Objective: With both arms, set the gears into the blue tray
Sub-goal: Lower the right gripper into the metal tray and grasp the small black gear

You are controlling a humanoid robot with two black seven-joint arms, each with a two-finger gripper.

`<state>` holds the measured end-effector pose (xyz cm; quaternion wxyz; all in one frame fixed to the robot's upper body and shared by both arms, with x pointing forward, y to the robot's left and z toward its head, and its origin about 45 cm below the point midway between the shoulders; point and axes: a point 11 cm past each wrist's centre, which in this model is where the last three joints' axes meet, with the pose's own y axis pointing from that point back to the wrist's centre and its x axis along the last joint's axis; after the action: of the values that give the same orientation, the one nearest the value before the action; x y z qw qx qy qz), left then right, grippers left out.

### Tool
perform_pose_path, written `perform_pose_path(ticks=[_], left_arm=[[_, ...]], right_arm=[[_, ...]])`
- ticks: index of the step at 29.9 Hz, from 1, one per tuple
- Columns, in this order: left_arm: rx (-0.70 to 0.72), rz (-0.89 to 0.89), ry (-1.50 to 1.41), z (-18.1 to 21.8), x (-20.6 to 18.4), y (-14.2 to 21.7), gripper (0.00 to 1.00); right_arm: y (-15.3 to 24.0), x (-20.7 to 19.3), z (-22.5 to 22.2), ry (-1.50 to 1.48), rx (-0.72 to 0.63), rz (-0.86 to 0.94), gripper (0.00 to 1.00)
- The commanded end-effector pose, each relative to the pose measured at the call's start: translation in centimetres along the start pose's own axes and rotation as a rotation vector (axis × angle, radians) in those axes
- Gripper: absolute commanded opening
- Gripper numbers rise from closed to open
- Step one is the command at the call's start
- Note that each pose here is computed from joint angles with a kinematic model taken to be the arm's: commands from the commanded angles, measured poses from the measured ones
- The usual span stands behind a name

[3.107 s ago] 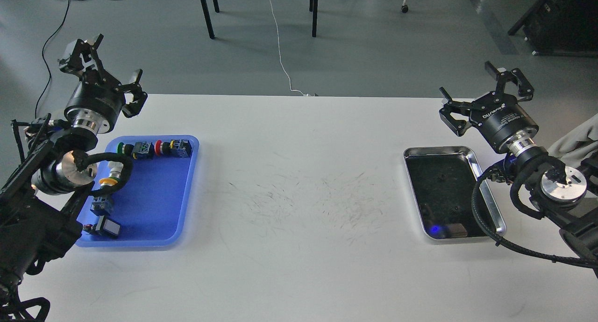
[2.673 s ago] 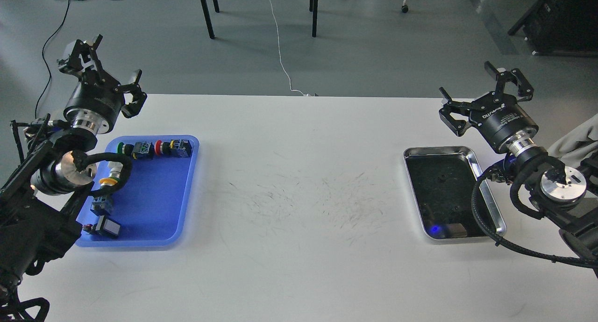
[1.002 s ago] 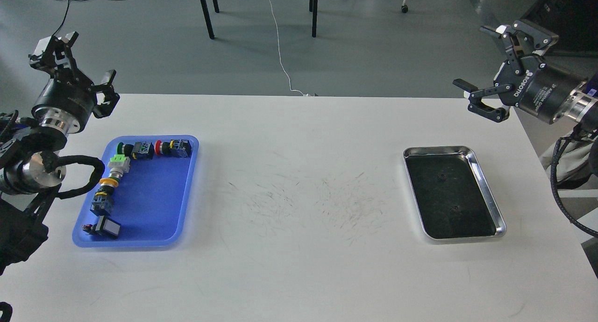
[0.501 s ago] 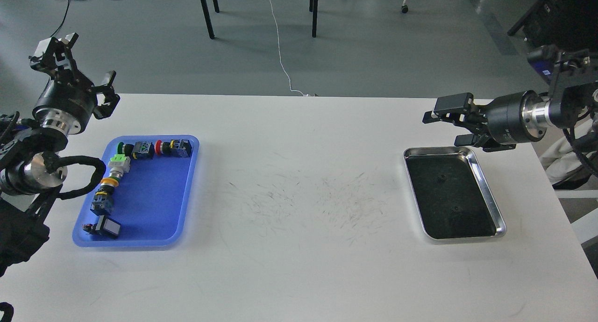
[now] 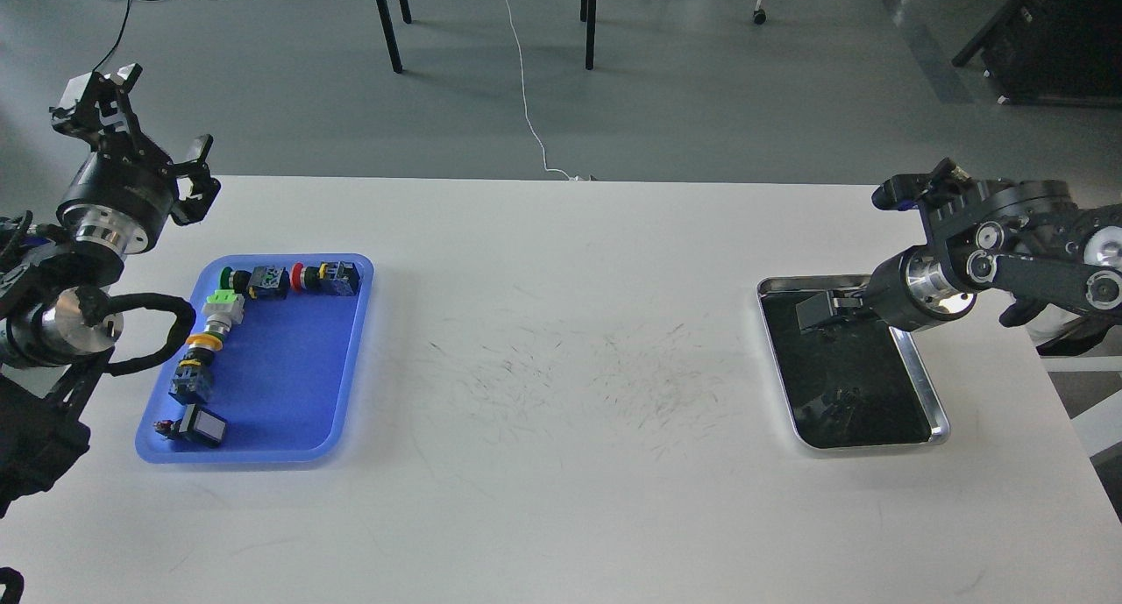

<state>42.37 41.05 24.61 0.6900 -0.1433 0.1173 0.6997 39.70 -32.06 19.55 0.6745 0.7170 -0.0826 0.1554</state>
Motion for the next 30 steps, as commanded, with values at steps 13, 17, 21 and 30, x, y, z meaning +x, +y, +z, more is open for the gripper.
perform_pose_path(ticks=[13, 17, 21, 30], left_arm=[[0.0, -0.003, 0.001, 0.0, -0.1, 0.0, 0.98], [0.0, -0.003, 0.001, 0.0, -0.1, 0.0, 0.98], [-0.002, -0.002, 0.0, 0.1, 0.0, 0.0, 0.98], [-0.012, 0.0, -0.012, 0.6, 0.3, 0.1, 0.98]], right_arm=[[-3.1, -0.5, 2.9, -0.021, -0.092, 0.056, 0.93], [-4.0, -0.5, 1.6, -0.008, -0.079, 0.056, 0.93], [-4.6, -0.5, 0.8, -0.006, -0.068, 0.06, 0.92], [-5.6, -0.9, -0.3, 0.01, -0.061, 0.045, 0.77]])
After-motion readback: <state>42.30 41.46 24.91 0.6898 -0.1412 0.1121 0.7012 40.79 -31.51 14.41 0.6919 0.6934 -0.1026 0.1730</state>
